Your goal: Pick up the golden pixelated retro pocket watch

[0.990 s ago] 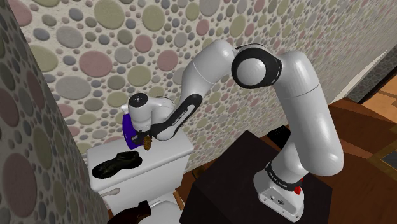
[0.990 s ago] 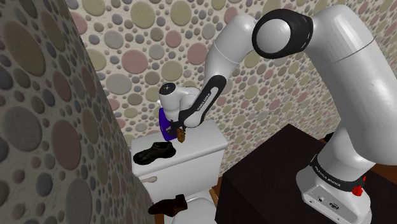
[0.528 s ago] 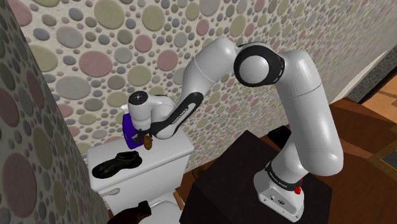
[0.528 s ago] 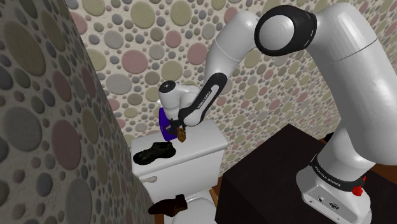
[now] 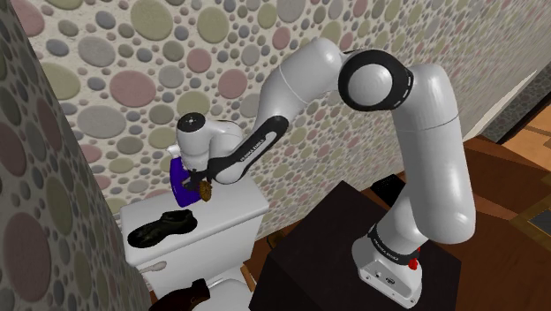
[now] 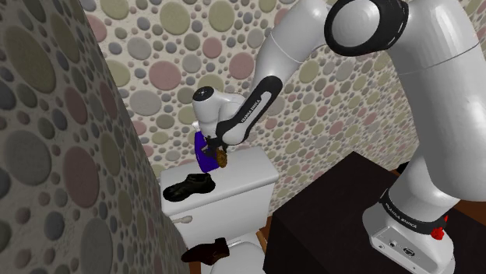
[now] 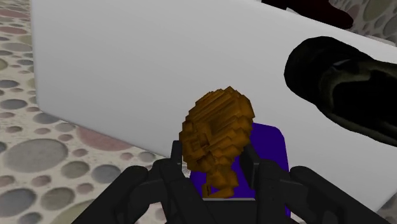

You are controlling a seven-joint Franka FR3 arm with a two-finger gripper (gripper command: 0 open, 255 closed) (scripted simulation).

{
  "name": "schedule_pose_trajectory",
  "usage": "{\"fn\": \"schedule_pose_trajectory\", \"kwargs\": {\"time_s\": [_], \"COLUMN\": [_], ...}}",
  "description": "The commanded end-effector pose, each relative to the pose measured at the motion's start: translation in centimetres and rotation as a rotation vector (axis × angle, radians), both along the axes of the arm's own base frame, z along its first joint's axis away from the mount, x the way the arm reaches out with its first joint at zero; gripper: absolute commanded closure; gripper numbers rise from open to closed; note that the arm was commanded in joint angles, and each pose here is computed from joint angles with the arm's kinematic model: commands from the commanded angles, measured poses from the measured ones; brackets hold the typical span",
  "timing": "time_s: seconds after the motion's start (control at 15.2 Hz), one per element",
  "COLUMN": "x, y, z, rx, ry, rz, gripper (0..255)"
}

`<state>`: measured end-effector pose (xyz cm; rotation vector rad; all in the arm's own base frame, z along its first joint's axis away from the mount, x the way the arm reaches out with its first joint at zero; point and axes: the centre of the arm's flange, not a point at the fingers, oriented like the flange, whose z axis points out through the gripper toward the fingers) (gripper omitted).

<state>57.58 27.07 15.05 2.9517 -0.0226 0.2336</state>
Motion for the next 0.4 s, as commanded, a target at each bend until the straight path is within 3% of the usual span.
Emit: {"fn": "schedule_pose_trajectory", "kwargs": {"time_s": [0.0,0.33], "x": [0.0,0.0], "y": [0.1,0.1], "z": [1.0,2.7], "rx": [0.000,0.000], "ry": [0.000,0.000], "rz": [0.000,0.000], "gripper": [255,255]}}
